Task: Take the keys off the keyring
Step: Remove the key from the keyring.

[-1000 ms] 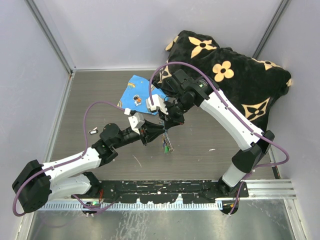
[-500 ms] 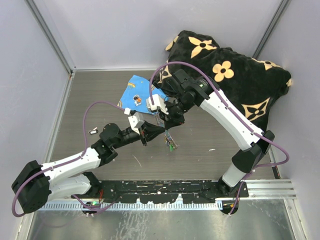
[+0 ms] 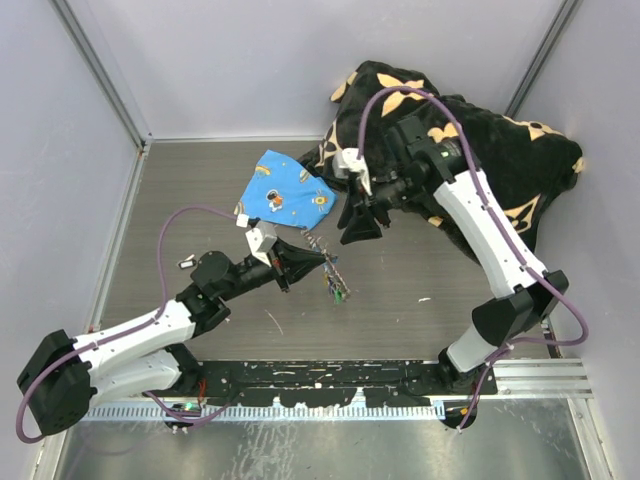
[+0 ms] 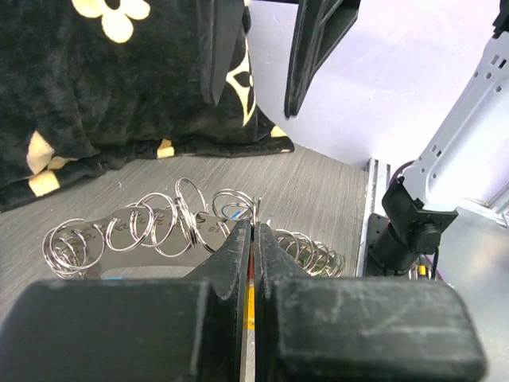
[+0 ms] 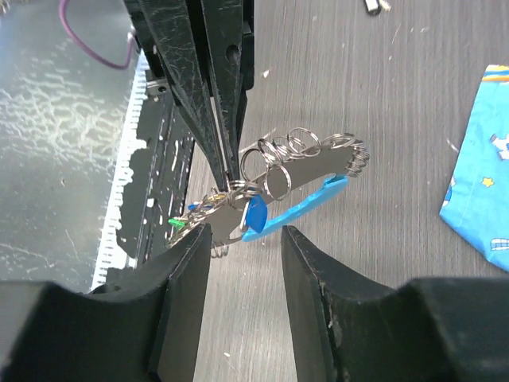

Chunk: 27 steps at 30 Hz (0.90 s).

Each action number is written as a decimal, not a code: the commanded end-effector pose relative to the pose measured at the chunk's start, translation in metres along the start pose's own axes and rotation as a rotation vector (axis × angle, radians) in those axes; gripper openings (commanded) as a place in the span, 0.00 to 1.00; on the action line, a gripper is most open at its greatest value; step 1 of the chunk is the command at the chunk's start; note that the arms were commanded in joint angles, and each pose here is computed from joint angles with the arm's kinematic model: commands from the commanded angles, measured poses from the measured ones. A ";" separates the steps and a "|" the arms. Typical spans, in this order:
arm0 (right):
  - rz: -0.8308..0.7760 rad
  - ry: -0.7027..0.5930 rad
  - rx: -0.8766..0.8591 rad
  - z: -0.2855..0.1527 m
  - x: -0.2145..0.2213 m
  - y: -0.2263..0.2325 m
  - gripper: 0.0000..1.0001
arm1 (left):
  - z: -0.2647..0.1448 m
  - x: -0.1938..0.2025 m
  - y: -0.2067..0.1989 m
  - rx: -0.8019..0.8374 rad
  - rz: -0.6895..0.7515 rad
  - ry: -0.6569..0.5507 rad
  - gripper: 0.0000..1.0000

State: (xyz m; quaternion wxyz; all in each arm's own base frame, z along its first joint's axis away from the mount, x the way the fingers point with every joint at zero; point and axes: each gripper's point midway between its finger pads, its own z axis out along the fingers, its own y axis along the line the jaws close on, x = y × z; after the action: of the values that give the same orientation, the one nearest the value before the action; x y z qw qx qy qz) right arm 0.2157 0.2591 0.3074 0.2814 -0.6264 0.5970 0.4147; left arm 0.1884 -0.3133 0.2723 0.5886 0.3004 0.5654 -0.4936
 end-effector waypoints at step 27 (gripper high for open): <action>-0.025 -0.316 -0.125 0.007 -0.028 0.027 0.37 | 0.001 -0.088 -0.026 0.078 -0.075 -0.318 0.00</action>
State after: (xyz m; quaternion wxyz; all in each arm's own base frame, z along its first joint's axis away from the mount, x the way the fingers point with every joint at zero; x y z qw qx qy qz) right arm 0.1910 0.2680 0.3322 0.3400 -0.5742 0.5153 0.5378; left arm 0.1827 -0.3088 0.3116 0.5998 0.2371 0.5254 -0.5550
